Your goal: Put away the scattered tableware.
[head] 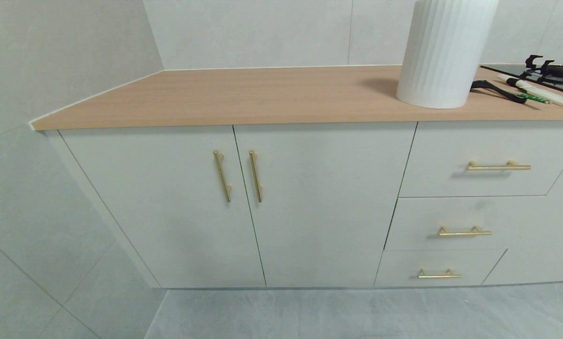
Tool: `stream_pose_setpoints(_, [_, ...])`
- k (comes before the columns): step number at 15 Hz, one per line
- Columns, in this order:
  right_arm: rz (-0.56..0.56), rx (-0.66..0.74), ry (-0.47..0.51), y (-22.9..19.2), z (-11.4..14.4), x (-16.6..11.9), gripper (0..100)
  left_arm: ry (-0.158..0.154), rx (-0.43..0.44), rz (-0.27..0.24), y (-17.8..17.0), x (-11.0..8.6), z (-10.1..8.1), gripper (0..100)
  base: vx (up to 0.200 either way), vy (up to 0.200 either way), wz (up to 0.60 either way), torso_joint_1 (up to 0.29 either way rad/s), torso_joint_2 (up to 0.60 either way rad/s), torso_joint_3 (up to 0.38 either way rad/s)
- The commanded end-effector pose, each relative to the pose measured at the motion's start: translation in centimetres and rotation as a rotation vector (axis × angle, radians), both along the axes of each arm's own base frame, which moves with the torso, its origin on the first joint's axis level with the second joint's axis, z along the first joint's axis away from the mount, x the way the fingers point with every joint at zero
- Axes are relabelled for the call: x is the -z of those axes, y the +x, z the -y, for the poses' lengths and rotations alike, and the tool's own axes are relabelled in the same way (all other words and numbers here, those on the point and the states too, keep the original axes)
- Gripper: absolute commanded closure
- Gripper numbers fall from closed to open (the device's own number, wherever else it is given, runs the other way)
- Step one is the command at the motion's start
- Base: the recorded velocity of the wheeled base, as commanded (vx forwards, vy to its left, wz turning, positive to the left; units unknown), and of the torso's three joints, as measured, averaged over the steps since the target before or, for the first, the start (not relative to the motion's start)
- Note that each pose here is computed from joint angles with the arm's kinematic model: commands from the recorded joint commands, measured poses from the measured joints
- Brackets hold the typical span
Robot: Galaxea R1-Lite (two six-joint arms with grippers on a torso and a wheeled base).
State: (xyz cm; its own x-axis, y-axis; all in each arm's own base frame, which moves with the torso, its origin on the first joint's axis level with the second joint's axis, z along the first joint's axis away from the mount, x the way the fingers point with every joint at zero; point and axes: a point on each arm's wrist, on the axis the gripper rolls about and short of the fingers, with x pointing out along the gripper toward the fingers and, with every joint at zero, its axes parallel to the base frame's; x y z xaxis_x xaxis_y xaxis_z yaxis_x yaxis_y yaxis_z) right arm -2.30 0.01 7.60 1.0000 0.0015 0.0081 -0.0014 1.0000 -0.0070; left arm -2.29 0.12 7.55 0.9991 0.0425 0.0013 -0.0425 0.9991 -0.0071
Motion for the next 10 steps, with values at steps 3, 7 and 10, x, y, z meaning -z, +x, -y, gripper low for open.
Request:
stream_pose_setpoints(3, [-0.002, -0.011, 0.001, 0.02, -0.02, -0.01, 0, -0.001, 0.000, -0.001, 0.01, 0.00, 0.00, 0, 0.000, 0.000, 0.00, 0.000, 0.00, 0.000])
stream_pose_setpoints(7, [-0.003, -0.011, 0.001, 0.02, -0.02, 0.01, 0, -0.001, 0.000, -0.001, 0.01, 0.00, 0.00, 0, 0.000, -0.200, 0.00, 0.005, 0.00, 0.005])
stream_pose_setpoints(10, [-0.003, -0.011, 0.001, 0.02, -0.02, 0.01, 0, -0.002, 0.000, -0.001, 0.01, 0.00, 0.00, 0, 0.000, -0.200, 0.00, 0.001, 0.00, -0.001])
